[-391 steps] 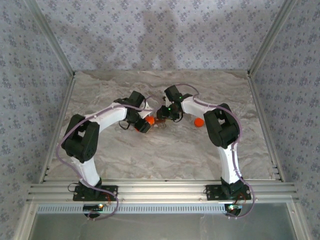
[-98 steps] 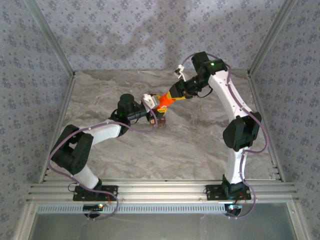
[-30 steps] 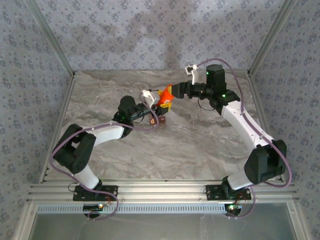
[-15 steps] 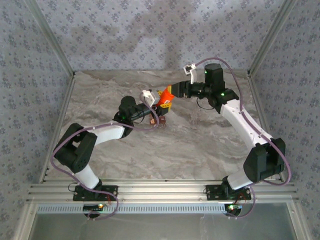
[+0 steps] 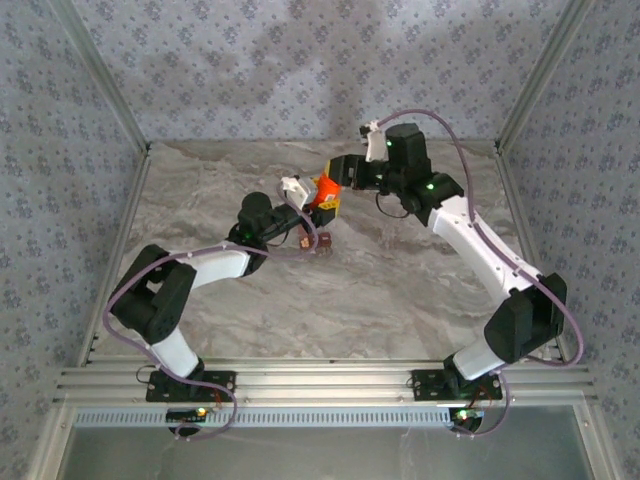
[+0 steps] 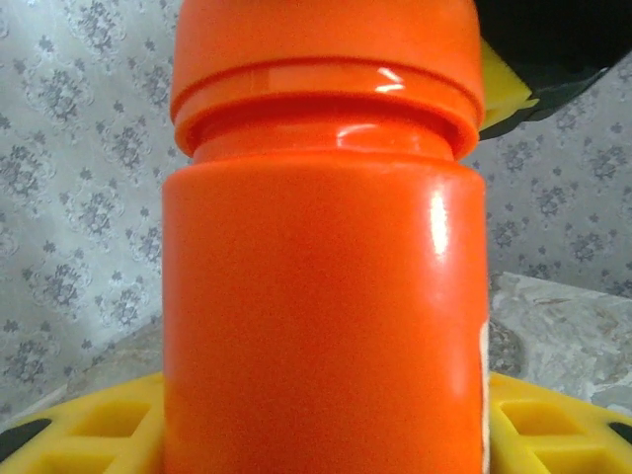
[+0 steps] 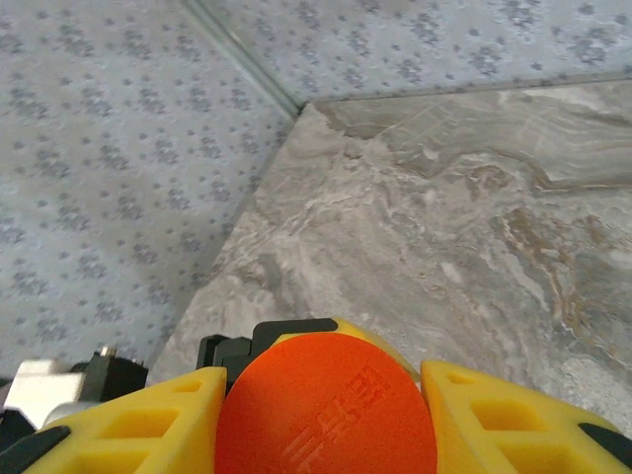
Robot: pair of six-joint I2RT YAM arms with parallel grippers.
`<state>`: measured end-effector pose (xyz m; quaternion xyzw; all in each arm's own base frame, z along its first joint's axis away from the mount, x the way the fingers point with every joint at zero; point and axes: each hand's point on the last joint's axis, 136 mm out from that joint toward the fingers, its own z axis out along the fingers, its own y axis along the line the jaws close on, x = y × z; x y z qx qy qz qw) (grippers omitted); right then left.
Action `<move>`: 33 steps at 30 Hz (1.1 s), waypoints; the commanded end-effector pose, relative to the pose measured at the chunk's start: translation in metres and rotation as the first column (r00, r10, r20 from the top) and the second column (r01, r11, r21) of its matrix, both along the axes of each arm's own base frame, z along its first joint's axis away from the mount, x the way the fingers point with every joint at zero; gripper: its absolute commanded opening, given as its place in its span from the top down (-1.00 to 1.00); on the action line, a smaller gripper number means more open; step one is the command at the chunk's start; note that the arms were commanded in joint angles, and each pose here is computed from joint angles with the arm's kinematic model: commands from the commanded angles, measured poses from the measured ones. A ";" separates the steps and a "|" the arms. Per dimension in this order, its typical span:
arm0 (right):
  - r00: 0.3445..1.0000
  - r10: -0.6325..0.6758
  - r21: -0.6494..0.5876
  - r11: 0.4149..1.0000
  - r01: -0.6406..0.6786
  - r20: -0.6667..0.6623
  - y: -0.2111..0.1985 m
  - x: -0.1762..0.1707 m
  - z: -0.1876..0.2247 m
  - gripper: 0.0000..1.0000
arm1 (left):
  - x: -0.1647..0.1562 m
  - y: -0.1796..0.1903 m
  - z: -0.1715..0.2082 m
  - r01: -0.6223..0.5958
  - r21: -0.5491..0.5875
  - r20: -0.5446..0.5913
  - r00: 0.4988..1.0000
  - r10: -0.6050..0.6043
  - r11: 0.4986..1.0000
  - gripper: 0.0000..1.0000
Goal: Sort the pills into containers
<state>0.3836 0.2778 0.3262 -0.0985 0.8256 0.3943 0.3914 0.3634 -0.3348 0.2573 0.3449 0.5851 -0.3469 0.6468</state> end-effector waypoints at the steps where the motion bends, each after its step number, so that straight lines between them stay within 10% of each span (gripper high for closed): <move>1: 0.989 -0.019 -0.016 1.000 0.017 -0.148 0.029 -0.017 -0.027 0.04 | -0.014 -0.014 0.031 0.059 -0.058 0.106 0.993 -0.052 0.997 1.00; 8: 0.992 -0.058 -0.006 0.998 0.058 -0.115 0.033 -0.019 -0.012 -0.05 | -0.012 -0.013 0.030 0.043 -0.060 0.107 0.994 -0.037 0.997 1.00; 15: 0.998 -0.014 0.044 0.999 0.012 0.058 -0.003 -0.027 0.039 -0.67 | -0.014 -0.014 0.029 0.053 -0.053 0.092 0.995 -0.048 0.997 1.00; 33: 0.957 0.261 0.009 0.964 -0.264 0.126 -0.052 -0.044 0.033 -0.77 | -0.029 -0.020 0.039 0.145 -0.060 0.091 0.986 -0.139 0.988 1.00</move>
